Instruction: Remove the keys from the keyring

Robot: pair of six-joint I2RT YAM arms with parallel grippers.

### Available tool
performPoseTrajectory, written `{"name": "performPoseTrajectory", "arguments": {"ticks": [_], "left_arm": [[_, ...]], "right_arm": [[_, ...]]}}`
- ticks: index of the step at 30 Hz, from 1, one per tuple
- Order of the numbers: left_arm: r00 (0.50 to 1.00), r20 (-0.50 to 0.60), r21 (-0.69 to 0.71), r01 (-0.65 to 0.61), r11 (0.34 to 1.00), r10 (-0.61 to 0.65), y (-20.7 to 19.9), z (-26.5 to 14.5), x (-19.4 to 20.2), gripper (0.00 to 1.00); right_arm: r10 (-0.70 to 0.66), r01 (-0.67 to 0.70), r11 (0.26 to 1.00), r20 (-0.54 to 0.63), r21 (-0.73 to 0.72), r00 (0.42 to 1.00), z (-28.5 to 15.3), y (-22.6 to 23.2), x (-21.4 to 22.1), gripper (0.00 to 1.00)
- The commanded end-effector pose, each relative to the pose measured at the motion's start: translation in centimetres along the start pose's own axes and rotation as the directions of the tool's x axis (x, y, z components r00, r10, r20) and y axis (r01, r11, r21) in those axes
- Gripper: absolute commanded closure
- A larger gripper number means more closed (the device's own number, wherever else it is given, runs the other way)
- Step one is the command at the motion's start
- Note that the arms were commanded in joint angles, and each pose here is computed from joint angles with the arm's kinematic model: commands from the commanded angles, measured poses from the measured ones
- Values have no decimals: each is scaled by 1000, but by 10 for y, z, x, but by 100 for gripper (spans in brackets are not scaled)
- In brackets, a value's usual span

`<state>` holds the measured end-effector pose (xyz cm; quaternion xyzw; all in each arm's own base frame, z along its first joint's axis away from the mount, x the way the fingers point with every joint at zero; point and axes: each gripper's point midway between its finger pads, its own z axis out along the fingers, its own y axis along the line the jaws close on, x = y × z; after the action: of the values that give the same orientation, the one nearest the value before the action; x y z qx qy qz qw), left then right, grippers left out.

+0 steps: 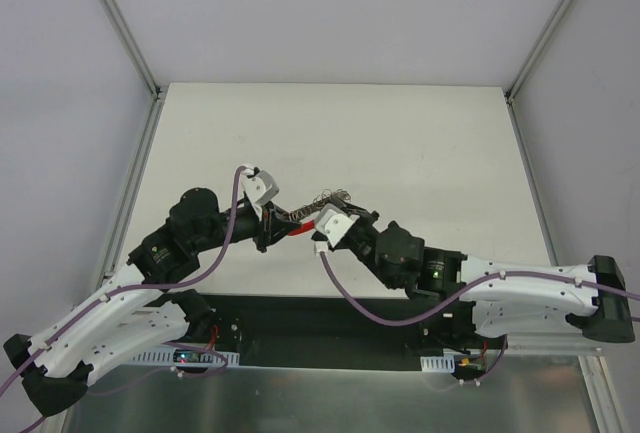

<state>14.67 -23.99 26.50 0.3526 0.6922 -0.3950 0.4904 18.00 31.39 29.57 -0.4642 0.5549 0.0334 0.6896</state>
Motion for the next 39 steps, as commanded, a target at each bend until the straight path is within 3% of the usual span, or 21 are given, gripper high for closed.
{"name": "performPoseTrajectory", "arguments": {"ticks": [1,13,20,24,25,27,28,33,35,39], "left_arm": [[997,68,23,-21,1000,19,-5,-1,-18,100],[998,62,17,-19,1000,18,-3,1,-16,100],[998,62,23,-20,1000,19,-4,1,-16,100],[998,62,24,-29,999,28,-4,1,-15,100],[998,63,27,-30,999,29,-5,1,-15,100],[997,65,25,-31,999,29,-4,1,-15,100],[997,65,25,-31,999,29,-4,1,-14,100],[997,67,20,-31,999,30,-3,2,-15,100],[997,66,17,-32,999,30,-2,2,-14,100],[997,73,11,-35,999,34,-2,1,-15,100]], "right_arm": [[119,-118,987,2,109,993,-13,-31,2,81],[220,-219,975,49,-32,974,-28,-17,-4,78],[362,-334,922,134,-194,922,-37,-6,-17,65],[598,-551,785,115,-285,793,-35,-20,-16,58],[696,-648,700,81,-301,714,-35,-22,-18,58],[781,-734,602,43,-314,623,-32,-35,-20,57],[837,-793,518,-1,-321,547,-31,-35,-23,57],[890,-844,321,-168,-430,423,-21,-15,-47,63],[913,-849,246,-182,-468,365,-20,-14,-60,65],[922,-862,196,-213,-468,325,-13,-8,-60,66]]}}
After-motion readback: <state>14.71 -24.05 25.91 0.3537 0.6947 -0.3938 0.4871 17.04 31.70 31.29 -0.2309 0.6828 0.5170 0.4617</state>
